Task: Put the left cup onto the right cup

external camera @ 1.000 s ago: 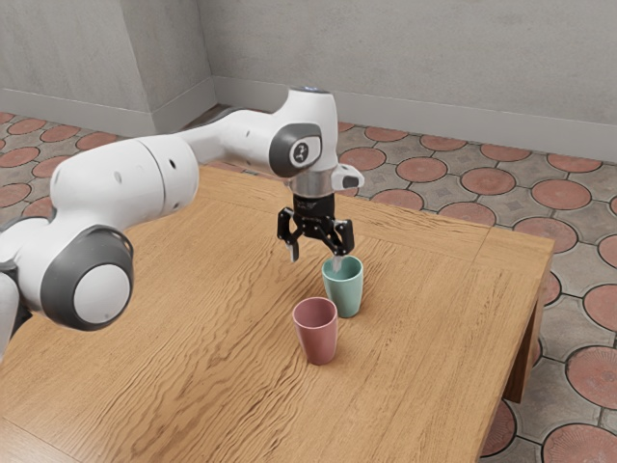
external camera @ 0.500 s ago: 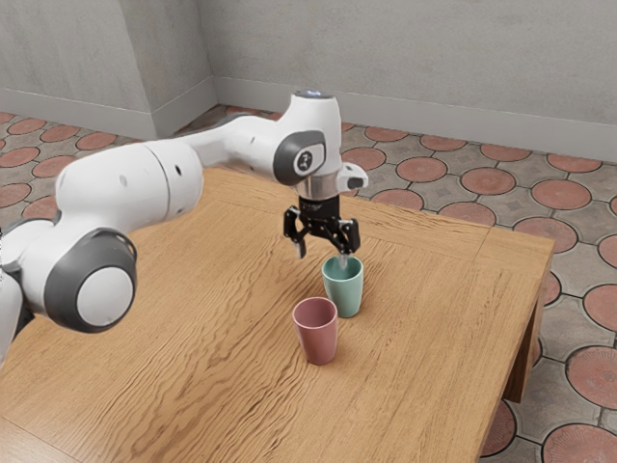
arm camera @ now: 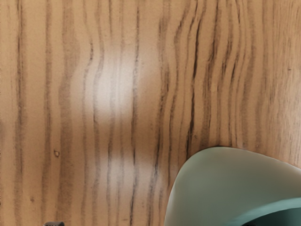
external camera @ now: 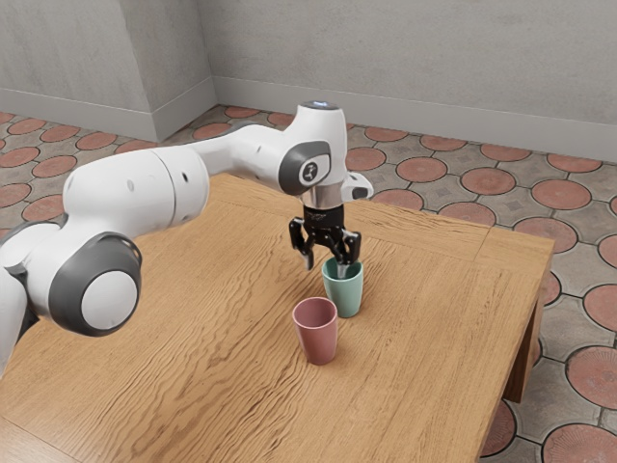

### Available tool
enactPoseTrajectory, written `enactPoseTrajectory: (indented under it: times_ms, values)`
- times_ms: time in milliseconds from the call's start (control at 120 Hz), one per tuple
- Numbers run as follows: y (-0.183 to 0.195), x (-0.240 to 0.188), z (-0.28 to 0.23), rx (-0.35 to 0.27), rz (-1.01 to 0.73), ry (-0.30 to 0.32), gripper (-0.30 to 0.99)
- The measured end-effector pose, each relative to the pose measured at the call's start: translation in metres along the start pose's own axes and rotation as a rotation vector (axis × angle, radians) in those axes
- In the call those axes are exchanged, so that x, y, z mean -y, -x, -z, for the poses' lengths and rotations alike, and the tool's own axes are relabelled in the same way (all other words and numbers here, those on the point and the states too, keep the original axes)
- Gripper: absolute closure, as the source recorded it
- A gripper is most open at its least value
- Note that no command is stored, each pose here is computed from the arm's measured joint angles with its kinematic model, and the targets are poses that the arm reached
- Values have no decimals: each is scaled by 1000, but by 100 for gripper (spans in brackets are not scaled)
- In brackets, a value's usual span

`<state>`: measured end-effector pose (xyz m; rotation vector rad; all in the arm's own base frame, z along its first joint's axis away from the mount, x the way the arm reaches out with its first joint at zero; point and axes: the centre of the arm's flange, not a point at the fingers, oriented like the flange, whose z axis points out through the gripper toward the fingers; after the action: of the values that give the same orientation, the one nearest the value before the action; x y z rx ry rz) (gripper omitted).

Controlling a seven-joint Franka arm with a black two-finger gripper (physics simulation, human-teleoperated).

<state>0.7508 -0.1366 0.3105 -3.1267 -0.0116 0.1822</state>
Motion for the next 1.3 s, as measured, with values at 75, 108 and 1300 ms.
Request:
enactPoseTrajectory:
  times_ms: [75, 108, 1300]
  values:
    - [0, 0, 0, -3, -1, -3, 39]
    - [0, 1, 0, -3, 0, -4, 44]
    - [28, -2, 142, -188, -6, -9, 79]
